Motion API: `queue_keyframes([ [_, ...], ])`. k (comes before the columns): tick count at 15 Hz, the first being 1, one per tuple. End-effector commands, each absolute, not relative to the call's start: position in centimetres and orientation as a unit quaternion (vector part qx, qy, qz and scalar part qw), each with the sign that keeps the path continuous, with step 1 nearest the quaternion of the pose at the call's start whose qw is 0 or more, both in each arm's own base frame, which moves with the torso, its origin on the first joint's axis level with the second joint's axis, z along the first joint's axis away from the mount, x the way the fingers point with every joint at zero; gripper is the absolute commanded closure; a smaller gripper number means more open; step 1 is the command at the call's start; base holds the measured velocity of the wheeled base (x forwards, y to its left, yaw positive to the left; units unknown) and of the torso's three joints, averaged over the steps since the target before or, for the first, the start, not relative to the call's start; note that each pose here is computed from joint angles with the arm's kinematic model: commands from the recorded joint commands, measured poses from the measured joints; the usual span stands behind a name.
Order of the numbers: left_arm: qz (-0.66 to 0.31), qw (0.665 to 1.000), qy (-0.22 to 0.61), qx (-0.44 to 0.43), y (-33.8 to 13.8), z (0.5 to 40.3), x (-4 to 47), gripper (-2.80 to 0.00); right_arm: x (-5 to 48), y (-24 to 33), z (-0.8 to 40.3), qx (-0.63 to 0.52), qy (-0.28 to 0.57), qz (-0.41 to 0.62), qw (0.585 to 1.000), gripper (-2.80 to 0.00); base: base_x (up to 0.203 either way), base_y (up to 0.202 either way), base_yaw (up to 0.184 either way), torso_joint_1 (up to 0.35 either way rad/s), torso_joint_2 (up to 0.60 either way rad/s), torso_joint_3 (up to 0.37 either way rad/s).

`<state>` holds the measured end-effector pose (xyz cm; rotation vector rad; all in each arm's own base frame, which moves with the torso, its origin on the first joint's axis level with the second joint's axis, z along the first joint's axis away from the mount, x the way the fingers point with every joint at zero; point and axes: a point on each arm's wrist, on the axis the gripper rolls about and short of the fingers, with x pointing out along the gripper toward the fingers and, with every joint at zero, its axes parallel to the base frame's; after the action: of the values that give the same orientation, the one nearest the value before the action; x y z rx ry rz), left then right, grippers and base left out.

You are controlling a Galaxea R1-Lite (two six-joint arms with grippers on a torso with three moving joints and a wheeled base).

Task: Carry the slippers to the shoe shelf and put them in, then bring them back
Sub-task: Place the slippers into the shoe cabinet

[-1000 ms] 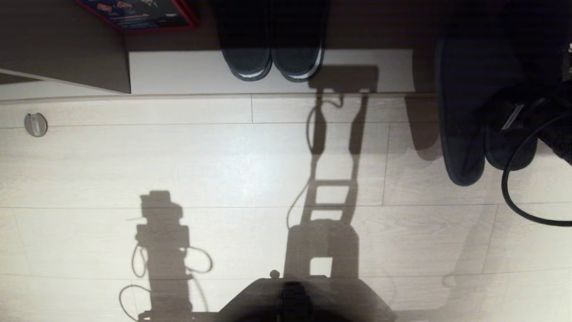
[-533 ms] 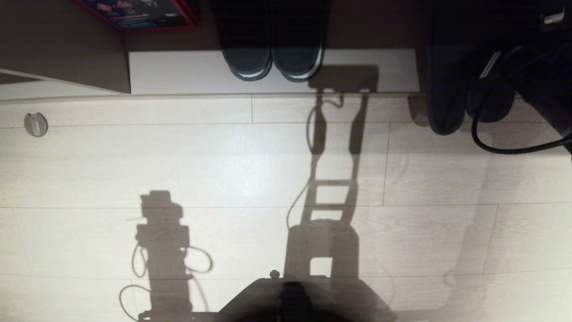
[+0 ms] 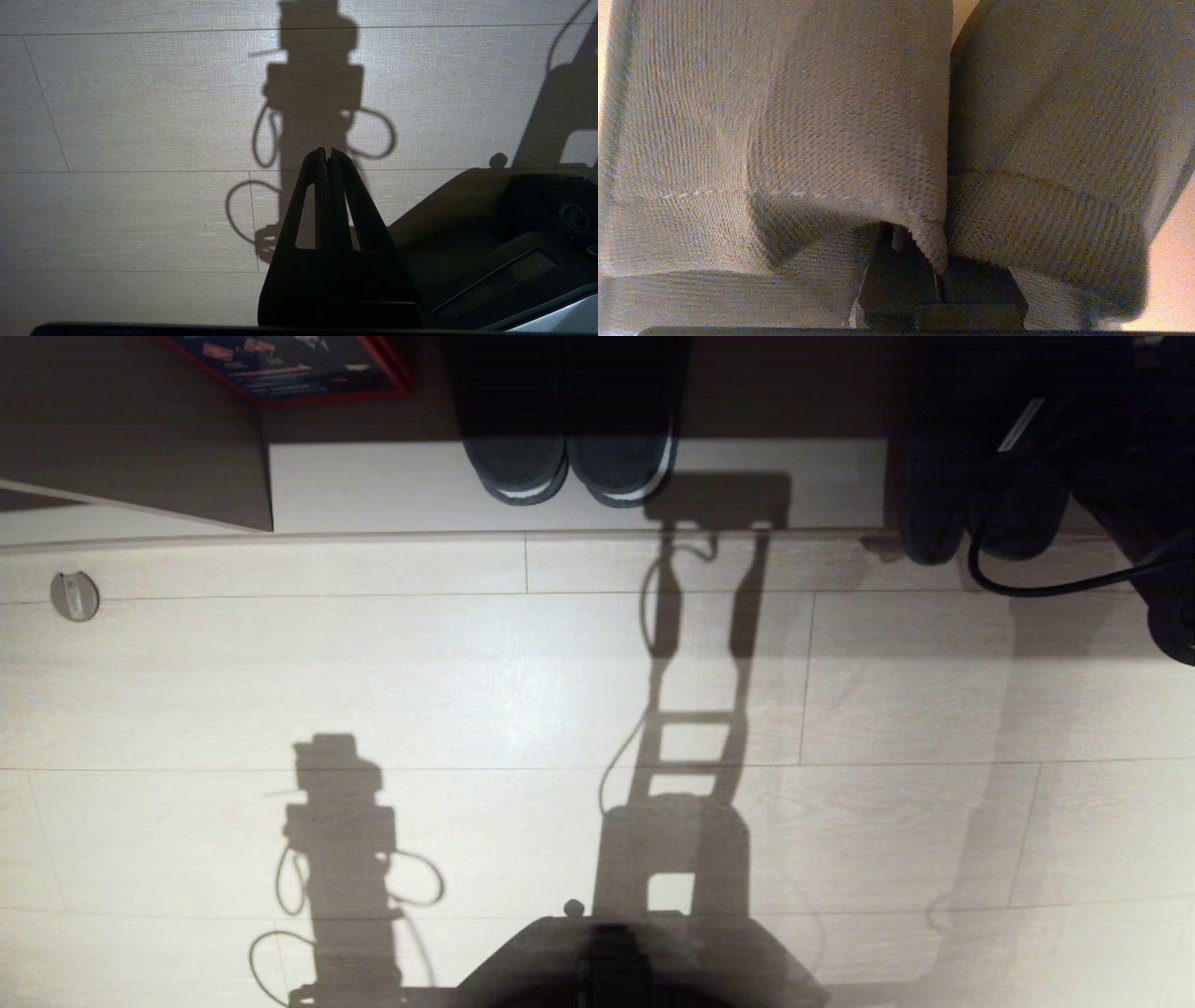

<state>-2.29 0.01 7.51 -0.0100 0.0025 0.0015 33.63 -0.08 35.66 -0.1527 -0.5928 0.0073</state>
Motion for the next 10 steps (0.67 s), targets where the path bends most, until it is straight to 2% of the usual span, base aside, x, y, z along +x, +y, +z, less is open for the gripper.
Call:
queue_keyframes([
  [1, 0.002, 1.000, 0.002, -0.005, 0.01, 7.52, -2.28, 0.00, 34.21, -0.13, 35.34, -0.076, -0.291, 0.004, 0.954, 0.00, 0.000, 0.000, 0.000, 0.000, 0.00, 0.000],
  [2, 0.002, 1.000, 0.002, -0.005, 0.01, 7.52, -2.28, 0.00, 34.24, -0.13, 35.33, -0.077, -0.291, 0.005, 0.954, 0.00, 0.000, 0.000, 0.000, 0.000, 0.00, 0.000],
  [3, 0.002, 1.000, 0.002, -0.005, 0.01, 7.52, -2.28, 0.00, 34.25, -0.12, 35.31, -0.077, -0.291, 0.005, 0.954, -2.80, 0.000, 0.000, 0.000, 0.000, 0.00, 0.000],
  [10, 0.001, 1.000, 0.002, -0.005, 0.01, 7.52, -2.28, 0.00, 34.68, -0.13, 34.51, -0.077, -0.278, 0.005, 0.957, -2.80, 0.000, 0.000, 0.000, 0.000, 0.00, 0.000],
])
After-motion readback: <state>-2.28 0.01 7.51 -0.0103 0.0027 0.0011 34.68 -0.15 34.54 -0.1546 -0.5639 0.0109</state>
